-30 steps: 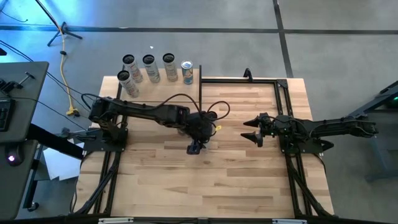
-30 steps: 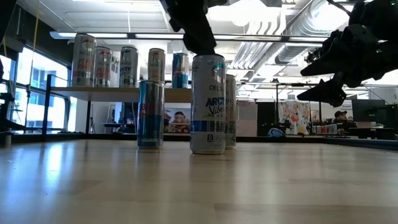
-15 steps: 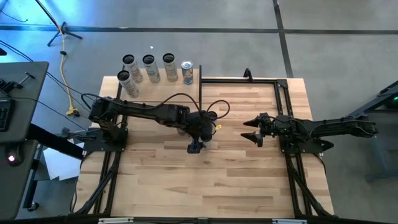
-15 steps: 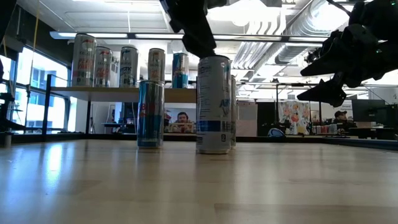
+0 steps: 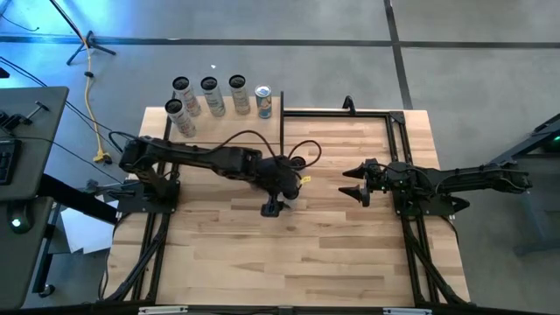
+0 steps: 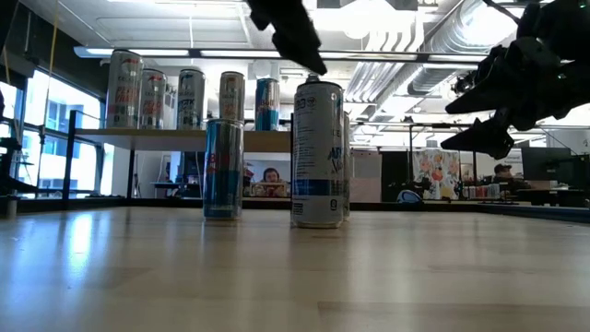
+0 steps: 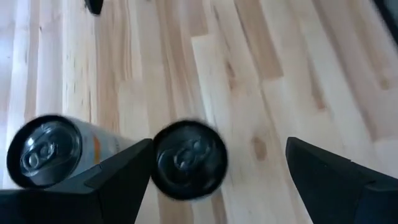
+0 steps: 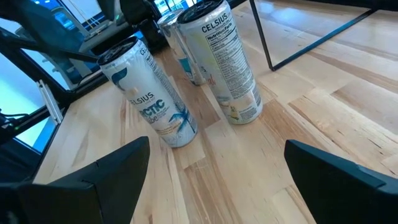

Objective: Place canned beverage on shelf
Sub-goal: Put the white blue soda can on the shelf aligned with the other white blue soda can

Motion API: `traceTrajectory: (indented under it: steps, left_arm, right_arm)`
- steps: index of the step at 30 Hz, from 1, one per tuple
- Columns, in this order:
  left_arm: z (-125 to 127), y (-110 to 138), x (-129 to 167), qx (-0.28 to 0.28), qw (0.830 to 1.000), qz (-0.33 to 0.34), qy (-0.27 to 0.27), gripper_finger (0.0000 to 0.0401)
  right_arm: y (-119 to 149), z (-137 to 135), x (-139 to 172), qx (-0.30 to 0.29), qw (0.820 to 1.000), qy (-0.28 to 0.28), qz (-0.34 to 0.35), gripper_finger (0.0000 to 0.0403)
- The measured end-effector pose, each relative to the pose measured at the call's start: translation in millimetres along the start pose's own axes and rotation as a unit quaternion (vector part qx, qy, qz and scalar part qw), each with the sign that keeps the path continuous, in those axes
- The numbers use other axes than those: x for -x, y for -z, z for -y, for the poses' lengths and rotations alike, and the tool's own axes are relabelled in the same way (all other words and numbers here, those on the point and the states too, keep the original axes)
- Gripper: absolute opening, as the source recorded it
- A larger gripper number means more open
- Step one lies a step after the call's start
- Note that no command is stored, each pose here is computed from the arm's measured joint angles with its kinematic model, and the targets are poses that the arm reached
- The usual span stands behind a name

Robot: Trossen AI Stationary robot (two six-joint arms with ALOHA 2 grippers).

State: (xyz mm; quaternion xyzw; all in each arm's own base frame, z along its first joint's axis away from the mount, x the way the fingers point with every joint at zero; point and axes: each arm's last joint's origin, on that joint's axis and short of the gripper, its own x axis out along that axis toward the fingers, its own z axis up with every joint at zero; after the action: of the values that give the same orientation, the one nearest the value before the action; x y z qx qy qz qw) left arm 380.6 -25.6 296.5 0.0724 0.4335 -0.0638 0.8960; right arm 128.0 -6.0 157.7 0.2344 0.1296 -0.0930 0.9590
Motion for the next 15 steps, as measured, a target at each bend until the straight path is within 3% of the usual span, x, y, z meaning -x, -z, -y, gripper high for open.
traceTrajectory:
  steps: [15]
  left_arm:
    - [-15.4,5.1,-13.3,-0.01,1.0,-0.016,-0.008,0.0339]
  right_arm:
    - [1.4,0.6,0.0,0.001,1.0,0.002,-0.008,0.036]
